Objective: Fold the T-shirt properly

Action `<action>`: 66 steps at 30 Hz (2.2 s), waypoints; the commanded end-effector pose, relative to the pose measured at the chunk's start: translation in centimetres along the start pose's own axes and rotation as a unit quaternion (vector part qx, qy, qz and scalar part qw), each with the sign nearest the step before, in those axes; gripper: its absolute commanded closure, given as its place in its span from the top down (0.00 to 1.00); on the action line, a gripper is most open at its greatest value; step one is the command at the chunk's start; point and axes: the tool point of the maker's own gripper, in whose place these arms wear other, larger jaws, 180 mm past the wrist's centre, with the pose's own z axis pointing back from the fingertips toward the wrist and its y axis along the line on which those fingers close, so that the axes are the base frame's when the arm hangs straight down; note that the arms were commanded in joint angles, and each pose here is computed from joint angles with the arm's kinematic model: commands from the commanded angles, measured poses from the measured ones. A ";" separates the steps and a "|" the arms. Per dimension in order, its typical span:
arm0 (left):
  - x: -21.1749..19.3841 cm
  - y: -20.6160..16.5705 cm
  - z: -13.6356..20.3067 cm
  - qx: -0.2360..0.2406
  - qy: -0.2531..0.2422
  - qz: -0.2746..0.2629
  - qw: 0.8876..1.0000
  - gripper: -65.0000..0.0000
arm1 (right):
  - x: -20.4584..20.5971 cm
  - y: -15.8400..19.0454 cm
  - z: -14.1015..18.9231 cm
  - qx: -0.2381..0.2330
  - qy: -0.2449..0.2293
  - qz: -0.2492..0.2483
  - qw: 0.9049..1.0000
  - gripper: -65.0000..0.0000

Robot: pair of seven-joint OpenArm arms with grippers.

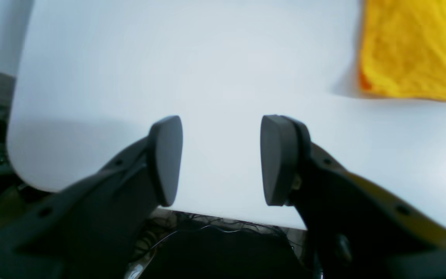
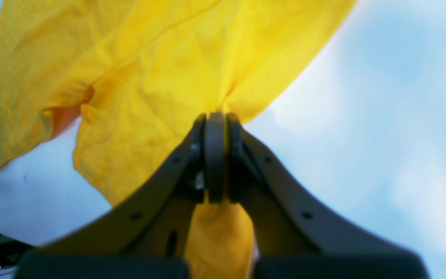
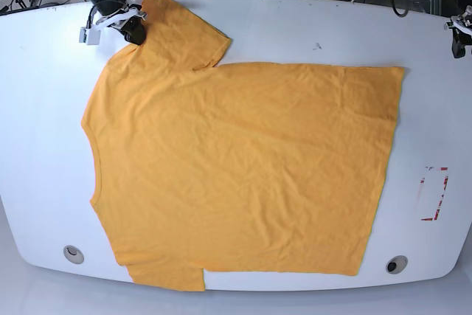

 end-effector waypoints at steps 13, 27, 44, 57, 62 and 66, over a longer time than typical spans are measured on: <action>1.2 0.4 -1.1 -0.013 -0.017 0.015 1.000 0.45 | -0.5 -0.4 0.2 -0.010 0.015 0.010 1.000 0.02; 1.1 -2.9 -4.0 -0.062 -0.012 0.018 0.998 0.45 | -0.7 0.1 0.2 0.000 0.019 0.012 1.000 0.01; 0.8 -1.2 -4.3 -0.049 -0.006 0.062 0.997 0.49 | -0.9 0.4 0.1 0.005 0.026 0.013 1.000 0.01; -0.5 -0.4 -5.1 -0.042 0.014 0.086 0.995 0.48 | -0.8 0.7 0.0 0.010 0.023 0.013 1.000 0.02; -0.4 -1.2 -5.8 -0.053 0.012 0.089 0.995 0.48 | -0.6 0.6 0.0 0.008 0.019 0.012 1.000 0.01; -0.9 -2.3 -6.4 -0.064 0.016 0.087 0.994 0.48 | -0.4 0.8 -0.2 0.013 0.017 0.012 1.000 0.02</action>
